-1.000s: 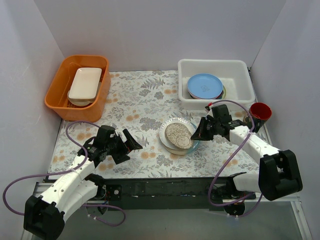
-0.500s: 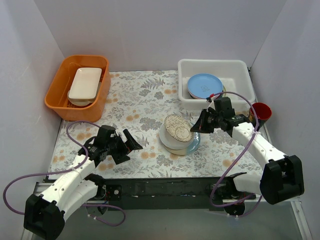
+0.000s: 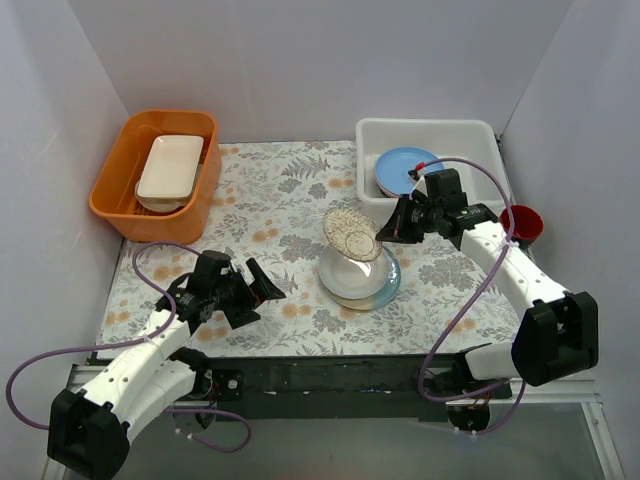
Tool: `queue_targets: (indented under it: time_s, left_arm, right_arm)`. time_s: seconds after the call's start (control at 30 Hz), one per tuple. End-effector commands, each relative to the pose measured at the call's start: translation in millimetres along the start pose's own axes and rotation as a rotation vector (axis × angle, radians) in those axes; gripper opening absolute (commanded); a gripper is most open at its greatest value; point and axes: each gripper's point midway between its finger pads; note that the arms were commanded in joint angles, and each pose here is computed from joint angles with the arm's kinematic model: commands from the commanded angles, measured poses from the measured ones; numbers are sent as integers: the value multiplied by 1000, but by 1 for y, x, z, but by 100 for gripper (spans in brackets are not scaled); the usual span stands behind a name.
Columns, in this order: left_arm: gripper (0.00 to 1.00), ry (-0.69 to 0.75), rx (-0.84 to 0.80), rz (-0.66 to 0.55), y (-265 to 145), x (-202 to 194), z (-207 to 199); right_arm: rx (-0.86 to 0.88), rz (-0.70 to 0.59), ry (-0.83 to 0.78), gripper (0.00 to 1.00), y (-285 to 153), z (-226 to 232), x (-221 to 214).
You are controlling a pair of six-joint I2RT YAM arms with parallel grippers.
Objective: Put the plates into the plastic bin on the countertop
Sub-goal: Pick up the plate at the center of the board.
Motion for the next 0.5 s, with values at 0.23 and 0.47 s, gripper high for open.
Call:
queue_targets:
  time_s: [0.23, 0.47]
  left_arm:
    - [98, 10, -22, 11, -2, -3, -2]
    - [98, 9, -25, 16, -1, -4, -2]
  right_arm:
    - [31, -105, -58, 1, -8, 4, 67]
    - [43, -110, -46, 1, -4, -6, 83]
Point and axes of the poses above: each gripper's point midway between its finger pads, its own y axis out along the fingers, its own z axis along the line the jaws close on, x = y × z, and after that the axes turned 15 degrees about -y, right-handed
